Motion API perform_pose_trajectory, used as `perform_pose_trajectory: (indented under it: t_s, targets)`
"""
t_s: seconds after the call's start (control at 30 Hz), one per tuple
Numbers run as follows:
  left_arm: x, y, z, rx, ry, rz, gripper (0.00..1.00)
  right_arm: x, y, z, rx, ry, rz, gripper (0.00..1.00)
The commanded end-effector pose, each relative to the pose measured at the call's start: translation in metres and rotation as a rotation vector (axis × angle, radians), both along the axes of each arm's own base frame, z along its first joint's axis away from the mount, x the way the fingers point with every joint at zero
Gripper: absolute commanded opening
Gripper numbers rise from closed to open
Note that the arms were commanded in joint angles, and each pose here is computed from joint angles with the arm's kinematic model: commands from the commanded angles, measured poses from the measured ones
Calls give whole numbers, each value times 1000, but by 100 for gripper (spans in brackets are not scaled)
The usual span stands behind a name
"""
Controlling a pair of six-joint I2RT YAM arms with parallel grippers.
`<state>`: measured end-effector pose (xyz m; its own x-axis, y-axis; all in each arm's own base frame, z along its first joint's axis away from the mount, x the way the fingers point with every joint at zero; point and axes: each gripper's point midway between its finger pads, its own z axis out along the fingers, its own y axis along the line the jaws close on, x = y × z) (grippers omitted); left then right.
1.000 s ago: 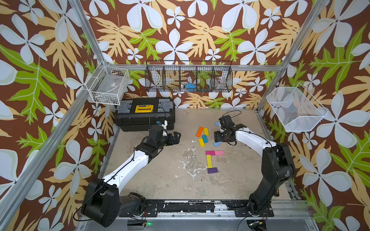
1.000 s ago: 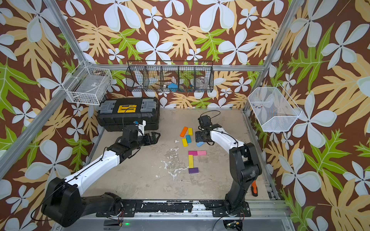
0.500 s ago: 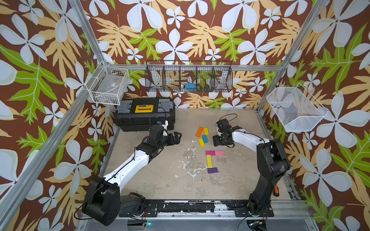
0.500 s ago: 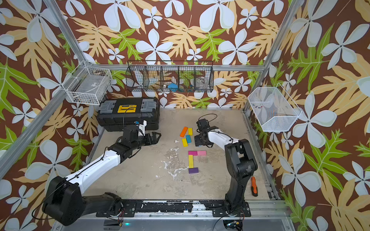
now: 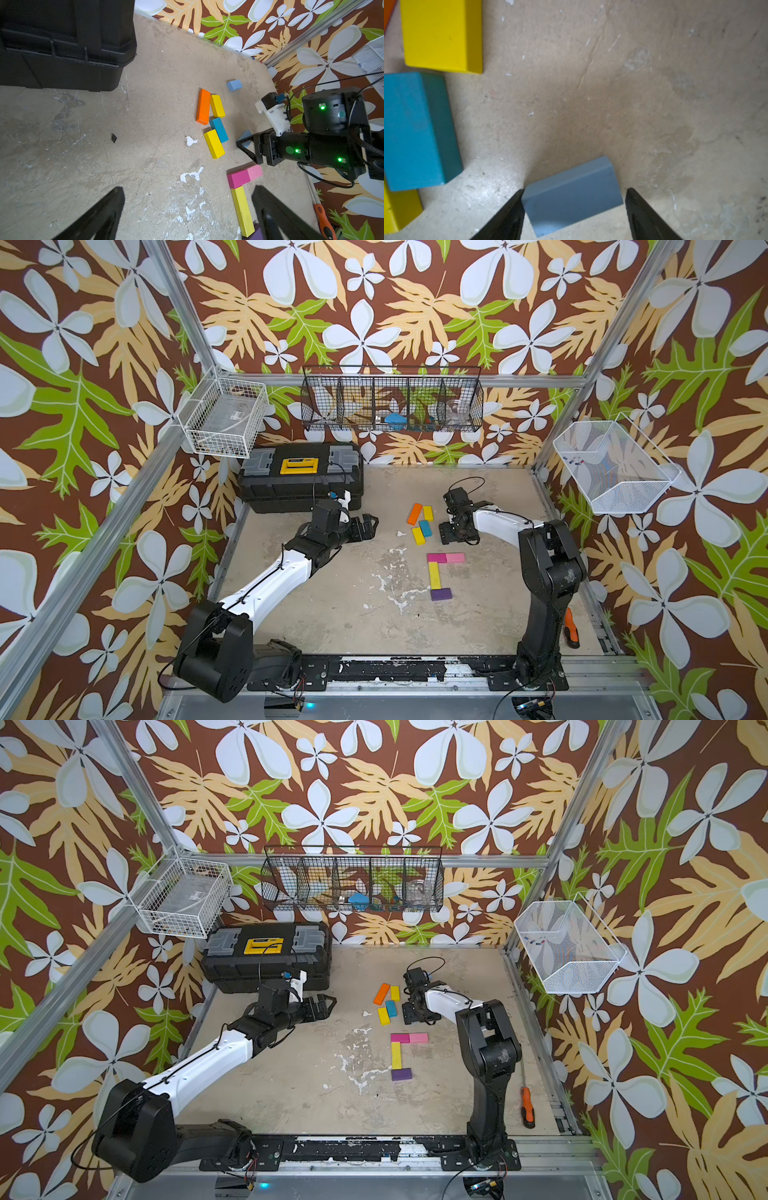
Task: Assemble the letter c with building blocks
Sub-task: Pick up the building block from the center of the board, then place the building block at the center of the board.
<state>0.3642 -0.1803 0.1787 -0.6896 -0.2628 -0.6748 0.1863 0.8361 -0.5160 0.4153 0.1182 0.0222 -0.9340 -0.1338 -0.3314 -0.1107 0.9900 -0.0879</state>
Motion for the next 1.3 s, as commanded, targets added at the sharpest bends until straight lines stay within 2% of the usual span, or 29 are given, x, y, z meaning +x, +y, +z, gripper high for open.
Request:
perform_pose_trajectory:
  t_s: [0.0, 0.2, 0.5, 0.9, 1.1, 1.27]
  targets:
    - [3, -2, 2, -7, -13, -7, 100, -2, -6, -7, -33, 21, -9, 76]
    - [3, -2, 1, -7, -13, -7, 100, -2, -1, -10, -14, 28, -6, 72]
    - [2, -2, 4, -17, -14, -7, 100, -6, 3, 3, 36, 11, -16, 53]
    - [-1, -2, 11, -34, -24, -7, 100, -4, 6, 20, 67, -26, -40, 53]
    - [-3, -2, 13, -41, -26, -5, 100, -6, 0, 6, 35, -5, -59, 57]
    - [-3, -2, 14, -40, -27, -6, 100, -10, -1, -1, 34, 9, -65, 66]
